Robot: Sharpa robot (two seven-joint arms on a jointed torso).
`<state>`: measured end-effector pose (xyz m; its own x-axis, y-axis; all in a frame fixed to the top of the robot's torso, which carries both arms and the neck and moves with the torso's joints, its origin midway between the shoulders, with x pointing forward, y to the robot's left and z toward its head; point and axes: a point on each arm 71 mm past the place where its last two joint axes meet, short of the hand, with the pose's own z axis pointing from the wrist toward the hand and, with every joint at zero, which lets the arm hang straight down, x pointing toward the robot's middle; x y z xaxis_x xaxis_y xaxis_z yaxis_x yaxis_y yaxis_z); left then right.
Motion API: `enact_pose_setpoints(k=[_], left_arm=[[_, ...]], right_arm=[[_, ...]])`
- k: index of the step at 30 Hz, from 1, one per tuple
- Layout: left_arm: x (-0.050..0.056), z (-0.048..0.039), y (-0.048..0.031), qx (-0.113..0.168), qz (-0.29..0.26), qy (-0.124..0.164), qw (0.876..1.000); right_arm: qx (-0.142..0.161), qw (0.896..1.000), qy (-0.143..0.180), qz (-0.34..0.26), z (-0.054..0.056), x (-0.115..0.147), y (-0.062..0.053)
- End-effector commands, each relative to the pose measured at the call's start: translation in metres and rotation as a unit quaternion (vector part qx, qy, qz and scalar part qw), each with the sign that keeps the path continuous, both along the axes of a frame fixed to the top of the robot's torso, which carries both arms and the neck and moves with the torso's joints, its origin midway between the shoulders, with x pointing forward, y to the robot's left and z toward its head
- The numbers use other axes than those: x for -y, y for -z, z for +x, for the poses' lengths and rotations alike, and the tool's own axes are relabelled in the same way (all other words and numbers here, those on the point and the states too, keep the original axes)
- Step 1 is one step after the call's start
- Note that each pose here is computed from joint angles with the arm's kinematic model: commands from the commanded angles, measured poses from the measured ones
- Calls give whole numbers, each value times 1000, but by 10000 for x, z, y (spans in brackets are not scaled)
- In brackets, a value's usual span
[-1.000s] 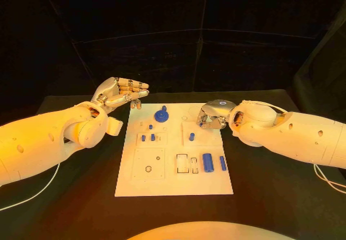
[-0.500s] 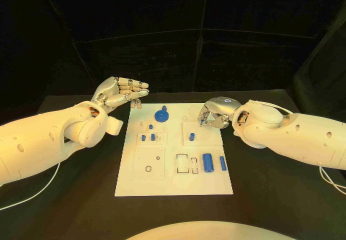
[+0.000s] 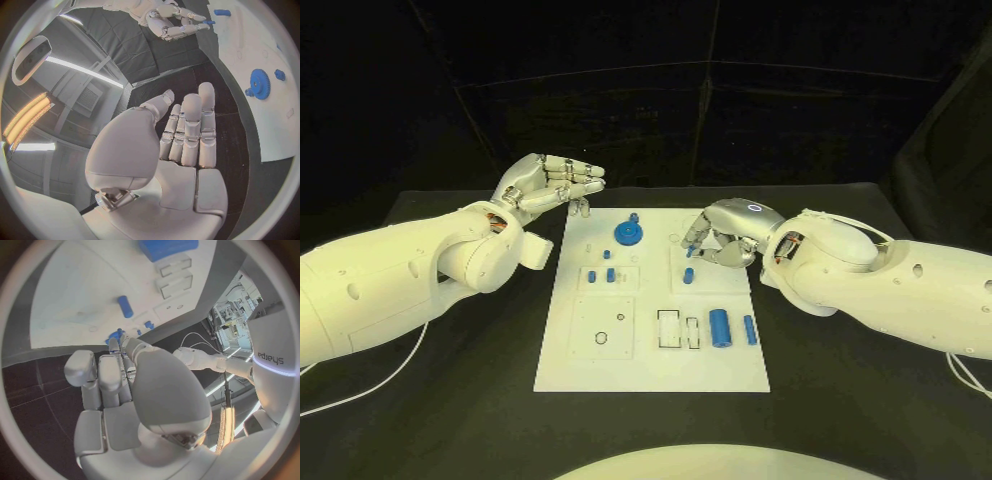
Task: Assemble the parts on the task board
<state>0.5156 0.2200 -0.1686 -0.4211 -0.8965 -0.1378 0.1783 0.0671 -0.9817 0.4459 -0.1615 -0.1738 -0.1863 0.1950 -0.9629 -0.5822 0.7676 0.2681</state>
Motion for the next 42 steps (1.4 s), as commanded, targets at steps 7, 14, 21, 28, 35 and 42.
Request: enact_pose_setpoints(k=[7,14,21,28,35,42], left_arm=[[47,1,-13,-4,-16,1,1000],[89,-3,-16,-4,-18,5,1000],[127,-12,-18,-4,-20,10,1000],[143,-15,-19,-4,-21,12,1000],[151,-14,-17,-5,-21,14,1000],[155,-13,-13,-6,-22,16,1000]], right_arm=[[-5,998,-57,42,-112,-464,-62],[-24,995,-86,34,-200,-714,154],[-40,994,-106,13,-273,-884,406],[-46,993,-111,2,-301,-953,508],[-42,992,-115,-4,-321,-999,546],[-36,992,-119,-10,-333,-1038,563]])
